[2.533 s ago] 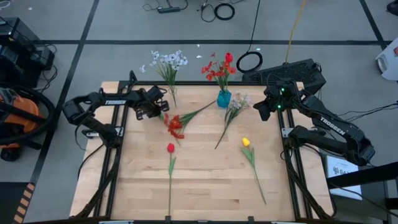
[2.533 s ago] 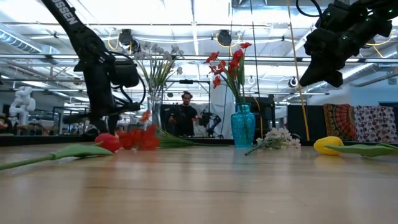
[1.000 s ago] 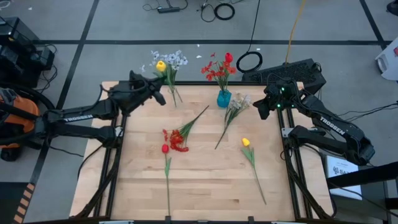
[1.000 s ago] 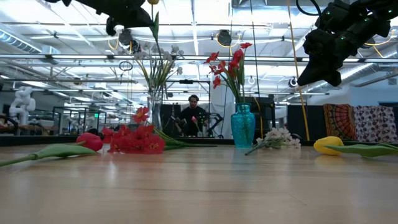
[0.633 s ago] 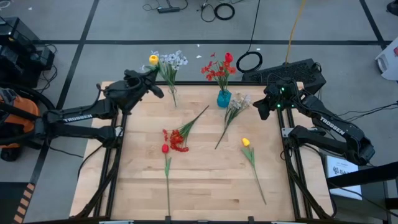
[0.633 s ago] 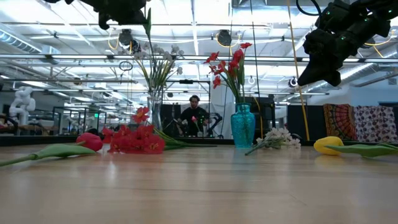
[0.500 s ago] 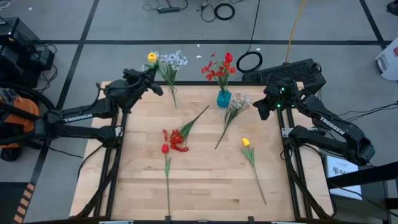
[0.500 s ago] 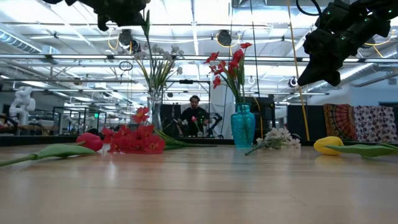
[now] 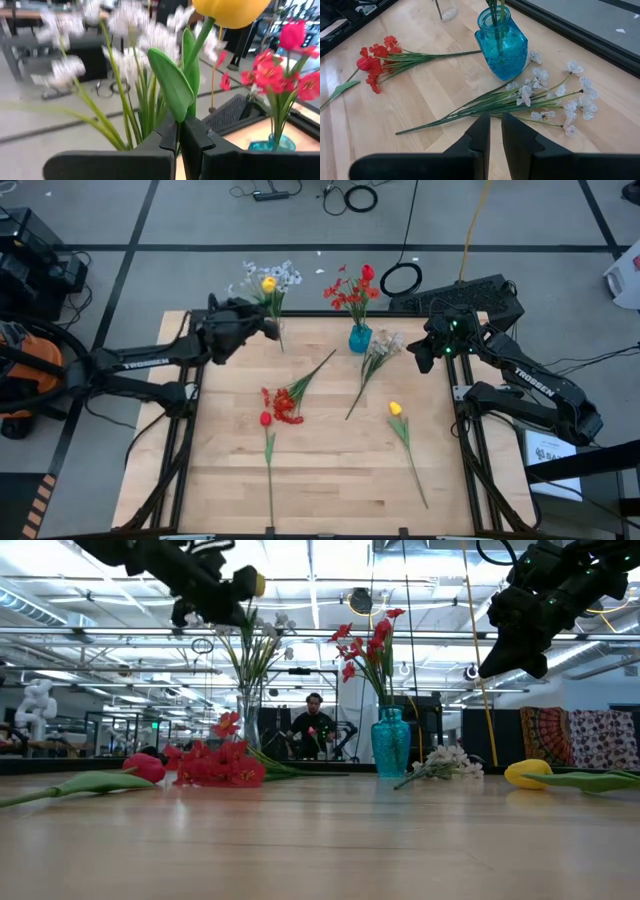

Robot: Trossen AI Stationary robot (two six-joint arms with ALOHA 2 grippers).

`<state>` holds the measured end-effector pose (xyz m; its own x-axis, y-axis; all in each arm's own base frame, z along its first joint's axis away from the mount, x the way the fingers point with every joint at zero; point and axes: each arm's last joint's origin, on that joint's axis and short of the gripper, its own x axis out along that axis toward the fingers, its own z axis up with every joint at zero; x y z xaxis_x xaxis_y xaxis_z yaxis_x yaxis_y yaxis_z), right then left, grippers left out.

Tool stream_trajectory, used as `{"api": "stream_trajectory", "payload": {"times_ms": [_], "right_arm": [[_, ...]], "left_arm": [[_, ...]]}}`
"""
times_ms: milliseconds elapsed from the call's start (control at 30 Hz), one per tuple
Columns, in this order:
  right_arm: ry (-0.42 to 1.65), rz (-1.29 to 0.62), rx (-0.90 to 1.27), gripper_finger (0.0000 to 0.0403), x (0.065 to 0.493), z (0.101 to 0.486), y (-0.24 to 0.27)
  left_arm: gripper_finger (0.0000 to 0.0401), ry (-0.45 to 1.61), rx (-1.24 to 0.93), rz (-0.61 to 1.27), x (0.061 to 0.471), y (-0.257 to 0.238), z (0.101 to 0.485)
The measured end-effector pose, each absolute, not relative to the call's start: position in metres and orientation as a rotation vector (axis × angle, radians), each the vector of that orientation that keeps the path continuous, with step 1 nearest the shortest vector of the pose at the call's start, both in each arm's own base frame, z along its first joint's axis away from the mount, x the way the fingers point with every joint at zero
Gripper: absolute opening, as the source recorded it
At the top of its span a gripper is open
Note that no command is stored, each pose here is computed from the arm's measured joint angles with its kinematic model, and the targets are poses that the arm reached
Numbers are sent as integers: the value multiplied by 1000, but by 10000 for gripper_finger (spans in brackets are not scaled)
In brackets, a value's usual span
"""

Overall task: Sort flowers into vase by color
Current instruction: Put the top yellow flower into the transparent vase, then put the yellow flower into the transparent vase

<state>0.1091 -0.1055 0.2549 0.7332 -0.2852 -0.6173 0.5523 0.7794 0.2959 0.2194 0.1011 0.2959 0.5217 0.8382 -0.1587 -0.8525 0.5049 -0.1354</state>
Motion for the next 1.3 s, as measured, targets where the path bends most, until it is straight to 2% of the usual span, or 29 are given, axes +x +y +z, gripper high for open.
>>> {"api": "stream_trajectory", "payload": {"times_ms": [367,767,900,1067,1300], "right_arm": [[583,-478,492,40,109,255,-105],[573,-485,530,40,109,255,-105],[578,-454,528,35,113,255,-101],[609,-417,484,4,123,255,-88],[573,-417,462,1,144,260,-63]], "left_arm": [[16,182,-293,1019,230,102,273],[117,200,-306,993,221,98,278],[122,213,-309,956,209,89,286],[123,288,-336,922,187,75,290],[123,513,-389,851,167,60,277]]}}
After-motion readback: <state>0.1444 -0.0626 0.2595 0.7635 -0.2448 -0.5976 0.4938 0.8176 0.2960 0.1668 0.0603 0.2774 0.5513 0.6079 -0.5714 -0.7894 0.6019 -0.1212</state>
